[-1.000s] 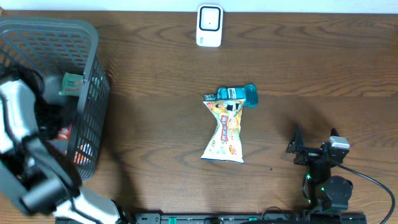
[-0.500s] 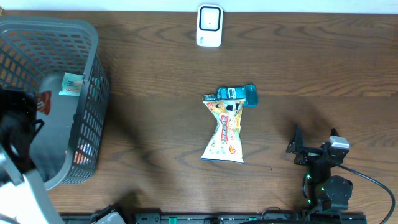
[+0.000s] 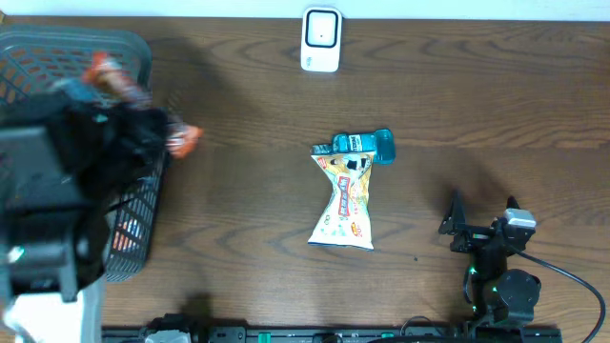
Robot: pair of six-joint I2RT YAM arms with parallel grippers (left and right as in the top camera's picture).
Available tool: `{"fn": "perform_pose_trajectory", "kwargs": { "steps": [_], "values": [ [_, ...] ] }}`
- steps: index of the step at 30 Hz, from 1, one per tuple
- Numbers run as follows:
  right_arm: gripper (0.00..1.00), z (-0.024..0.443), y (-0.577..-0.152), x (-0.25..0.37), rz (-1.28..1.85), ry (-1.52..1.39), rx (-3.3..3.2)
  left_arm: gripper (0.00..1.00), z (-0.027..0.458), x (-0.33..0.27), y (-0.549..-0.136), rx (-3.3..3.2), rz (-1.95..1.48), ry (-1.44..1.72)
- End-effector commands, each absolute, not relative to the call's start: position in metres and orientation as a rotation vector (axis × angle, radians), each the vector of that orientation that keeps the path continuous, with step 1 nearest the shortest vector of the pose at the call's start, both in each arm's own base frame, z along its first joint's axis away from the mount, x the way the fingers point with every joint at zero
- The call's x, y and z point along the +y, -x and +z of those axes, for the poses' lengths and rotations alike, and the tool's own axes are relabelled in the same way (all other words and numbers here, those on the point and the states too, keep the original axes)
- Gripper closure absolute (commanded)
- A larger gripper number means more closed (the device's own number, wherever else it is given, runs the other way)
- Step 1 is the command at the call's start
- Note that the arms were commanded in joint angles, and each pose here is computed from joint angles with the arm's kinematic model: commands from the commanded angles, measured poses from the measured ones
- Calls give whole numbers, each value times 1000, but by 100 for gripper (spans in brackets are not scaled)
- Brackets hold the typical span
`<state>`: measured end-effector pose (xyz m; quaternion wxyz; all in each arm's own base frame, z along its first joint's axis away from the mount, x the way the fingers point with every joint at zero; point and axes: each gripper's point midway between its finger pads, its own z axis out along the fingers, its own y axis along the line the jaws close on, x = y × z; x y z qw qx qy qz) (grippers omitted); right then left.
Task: Scan the item barcode
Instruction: 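Carry the TOP bar out and place it right of the snack bag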
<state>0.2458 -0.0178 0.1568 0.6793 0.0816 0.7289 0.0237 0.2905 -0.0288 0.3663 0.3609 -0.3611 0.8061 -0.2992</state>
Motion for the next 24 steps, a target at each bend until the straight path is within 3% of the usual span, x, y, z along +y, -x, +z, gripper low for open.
{"fn": "perform_pose_trajectory", "kwargs": {
  "steps": [1,15,24],
  "values": [
    [1,156,-246,-18,41,-172,1638,92,340,-69,-307,2228,-727,815],
    [1,156,-246,-18,42,-173,1638,92,223,-243,-345,2634,-719,404],
    [1,156,-246,-18,41,-172,1638,93,159,-306,-331,2775,-677,241]
  ]
}}
